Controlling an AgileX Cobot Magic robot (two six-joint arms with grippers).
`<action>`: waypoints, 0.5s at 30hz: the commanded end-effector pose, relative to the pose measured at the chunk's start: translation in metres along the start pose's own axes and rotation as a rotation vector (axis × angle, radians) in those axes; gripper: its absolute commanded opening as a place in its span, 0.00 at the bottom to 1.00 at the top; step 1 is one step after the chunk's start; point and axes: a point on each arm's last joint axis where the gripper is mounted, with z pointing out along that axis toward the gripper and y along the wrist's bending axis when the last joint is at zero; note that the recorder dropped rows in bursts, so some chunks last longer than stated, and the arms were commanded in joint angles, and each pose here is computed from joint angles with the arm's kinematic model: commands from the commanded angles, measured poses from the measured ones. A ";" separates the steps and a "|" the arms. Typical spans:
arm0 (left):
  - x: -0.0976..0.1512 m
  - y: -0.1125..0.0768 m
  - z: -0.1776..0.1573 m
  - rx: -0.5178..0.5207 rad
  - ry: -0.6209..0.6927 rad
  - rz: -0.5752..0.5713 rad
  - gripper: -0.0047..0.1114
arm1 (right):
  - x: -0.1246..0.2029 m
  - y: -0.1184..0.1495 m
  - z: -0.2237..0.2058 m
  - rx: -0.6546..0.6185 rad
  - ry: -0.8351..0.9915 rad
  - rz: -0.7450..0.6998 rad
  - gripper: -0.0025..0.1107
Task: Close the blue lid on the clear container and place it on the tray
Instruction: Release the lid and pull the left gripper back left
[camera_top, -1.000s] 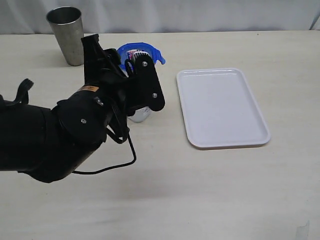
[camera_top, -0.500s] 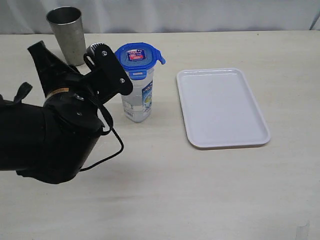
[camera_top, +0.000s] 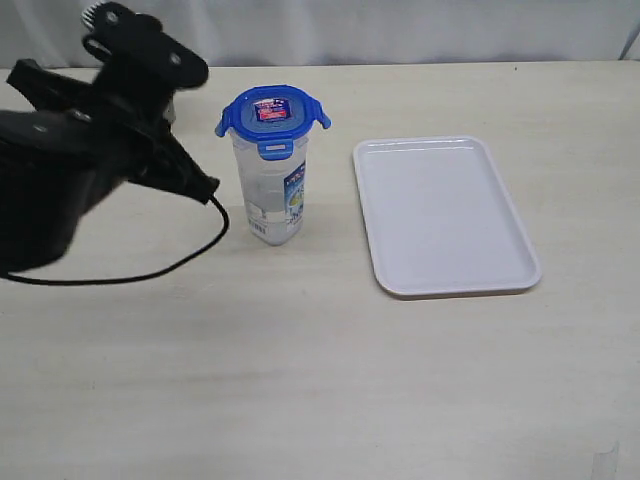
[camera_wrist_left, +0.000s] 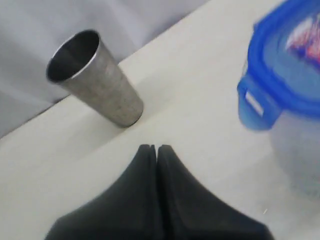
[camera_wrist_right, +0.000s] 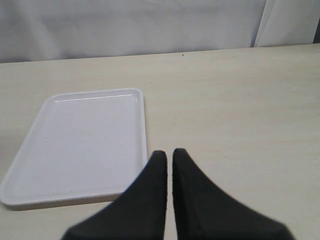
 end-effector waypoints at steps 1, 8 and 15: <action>-0.014 0.026 0.002 0.221 -0.163 -0.149 0.04 | 0.000 0.000 0.000 0.007 -0.002 -0.015 0.06; 0.006 0.064 0.009 0.175 -0.587 -0.383 0.04 | 0.000 0.000 0.000 0.007 -0.002 -0.015 0.06; 0.031 0.082 0.032 0.330 -0.670 -0.426 0.04 | 0.000 0.000 0.000 0.007 -0.002 -0.015 0.06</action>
